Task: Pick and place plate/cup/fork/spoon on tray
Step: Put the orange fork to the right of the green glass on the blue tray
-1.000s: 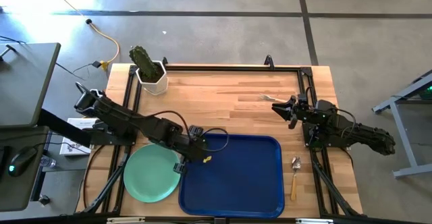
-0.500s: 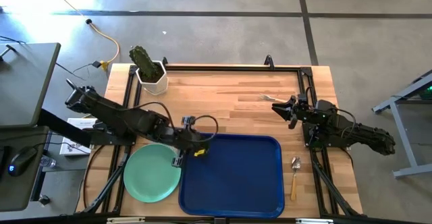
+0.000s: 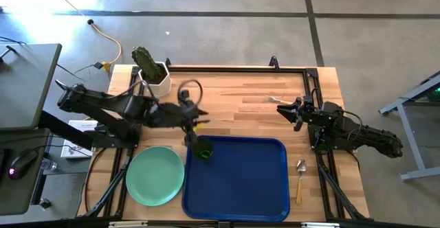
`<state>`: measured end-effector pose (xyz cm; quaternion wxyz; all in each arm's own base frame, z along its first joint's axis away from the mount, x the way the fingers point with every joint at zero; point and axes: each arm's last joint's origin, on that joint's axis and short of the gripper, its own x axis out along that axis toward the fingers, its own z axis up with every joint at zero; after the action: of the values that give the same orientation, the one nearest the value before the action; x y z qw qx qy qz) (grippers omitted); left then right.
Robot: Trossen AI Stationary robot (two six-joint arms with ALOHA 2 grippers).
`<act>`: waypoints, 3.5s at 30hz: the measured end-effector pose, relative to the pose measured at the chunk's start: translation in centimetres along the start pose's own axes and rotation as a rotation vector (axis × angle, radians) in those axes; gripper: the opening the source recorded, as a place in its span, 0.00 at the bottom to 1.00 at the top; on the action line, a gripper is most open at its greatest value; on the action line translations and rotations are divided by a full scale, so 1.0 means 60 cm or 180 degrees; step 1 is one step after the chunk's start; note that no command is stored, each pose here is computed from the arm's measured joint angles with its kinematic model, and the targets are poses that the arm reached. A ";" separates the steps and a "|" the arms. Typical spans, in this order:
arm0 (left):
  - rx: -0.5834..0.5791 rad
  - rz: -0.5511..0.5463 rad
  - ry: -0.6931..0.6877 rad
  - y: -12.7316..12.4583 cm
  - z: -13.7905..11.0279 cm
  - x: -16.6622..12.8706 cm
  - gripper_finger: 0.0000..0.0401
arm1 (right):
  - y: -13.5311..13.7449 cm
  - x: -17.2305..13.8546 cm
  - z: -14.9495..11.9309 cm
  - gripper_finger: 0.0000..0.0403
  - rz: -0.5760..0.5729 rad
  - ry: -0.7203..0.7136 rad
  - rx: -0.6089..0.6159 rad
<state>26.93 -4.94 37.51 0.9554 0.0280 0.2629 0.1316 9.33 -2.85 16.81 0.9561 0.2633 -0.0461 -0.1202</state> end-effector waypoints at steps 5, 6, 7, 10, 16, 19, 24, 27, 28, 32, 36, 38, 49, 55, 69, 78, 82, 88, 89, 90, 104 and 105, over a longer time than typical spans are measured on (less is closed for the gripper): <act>-0.0235 0.0177 -0.0238 0.039 0.016 -0.008 0.28 | 0.000 0.000 0.000 0.24 0.0000 -0.0003 0.0000; -0.0260 0.0220 -0.0291 0.047 0.020 -0.009 0.28 | 0.000 0.000 0.000 0.24 0.0001 -0.0002 0.0000; -0.0279 0.0259 -0.0346 0.055 0.023 -0.010 0.28 | 0.000 0.000 0.000 0.24 0.0000 -0.0002 0.0000; -0.0316 0.0389 -0.0449 0.076 0.030 -0.009 0.28 | 0.000 0.000 0.000 0.24 0.0000 -0.0003 0.0000; -0.0433 0.0608 -0.0576 0.111 0.039 -0.004 0.28 | 0.000 0.000 0.000 0.24 -0.0002 -0.0012 0.0000; -0.0466 0.0671 -0.0588 0.121 0.039 -0.002 0.28 | 0.001 0.000 0.002 0.24 -0.0002 -0.0042 -0.0001; -0.0494 0.0747 -0.0579 0.132 0.039 0.001 0.28 | 0.008 -0.001 0.019 0.24 0.0056 -0.0443 -0.0021; -0.0497 0.0796 -0.0570 0.139 0.039 0.002 0.28 | 0.017 -0.005 0.036 0.24 0.0164 -0.0819 -0.0123; -0.0479 0.0815 -0.0564 0.142 0.039 0.002 0.28 | 0.020 -0.007 0.041 0.24 0.0190 -0.0945 -0.0178; -0.0390 0.0876 -0.0559 0.150 0.039 0.003 0.28 | 0.033 -0.016 0.069 0.24 0.0043 -0.1276 -0.0432; -0.0265 0.0950 -0.0646 0.158 0.045 0.003 0.28 | 0.054 -0.029 0.108 0.24 -0.0113 -0.1503 -0.0720; -0.0175 0.0992 -0.0671 0.163 0.047 0.001 0.28 | 0.064 -0.033 0.126 0.24 -0.0256 -0.1472 -0.0907; 0.0122 0.1220 -0.0838 0.192 0.052 -0.046 0.28 | 0.106 -0.005 0.213 0.24 -0.1370 -0.0094 -0.1129; 0.0066 0.1305 -0.0972 0.205 0.052 -0.083 0.28 | 0.110 0.033 0.227 0.24 -0.1872 0.0842 -0.1122; 0.0099 0.1272 -0.0867 0.208 0.039 -0.111 0.28 | 0.060 0.103 0.181 0.24 -0.2266 0.2643 -0.0786; 0.0126 0.1257 -0.0764 0.207 0.034 -0.109 0.28 | -0.002 0.134 0.170 0.24 -0.2283 0.3249 -0.0681; 0.0122 0.1256 -0.0760 0.207 0.033 -0.109 0.28 | -0.029 0.146 0.162 0.25 -0.2390 0.3500 -0.0759; 0.0121 0.1253 -0.0761 0.207 0.033 -0.109 0.28 | -0.067 0.162 0.145 0.25 -0.2442 0.3899 -0.0788; 0.0120 0.1252 -0.0760 0.207 0.033 -0.109 0.28 | -0.073 0.164 0.141 0.25 -0.2432 0.3967 -0.0801; 0.0120 0.1252 -0.0760 0.207 0.033 -0.109 0.28 | -0.078 0.167 0.138 0.25 -0.2431 0.4023 -0.0803; 0.0046 0.1242 -0.0774 0.207 0.033 -0.109 0.28 | -0.136 0.191 0.091 0.25 -0.2442 0.4655 -0.0664; 0.0046 0.1242 -0.0774 0.207 0.033 -0.109 0.28 | -0.138 0.192 0.089 0.25 -0.2456 0.4675 -0.0680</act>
<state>19.60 5.30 43.98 0.9363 0.1008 0.1363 0.3076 17.95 -15.32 17.41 0.6546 0.1799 0.6937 -0.2407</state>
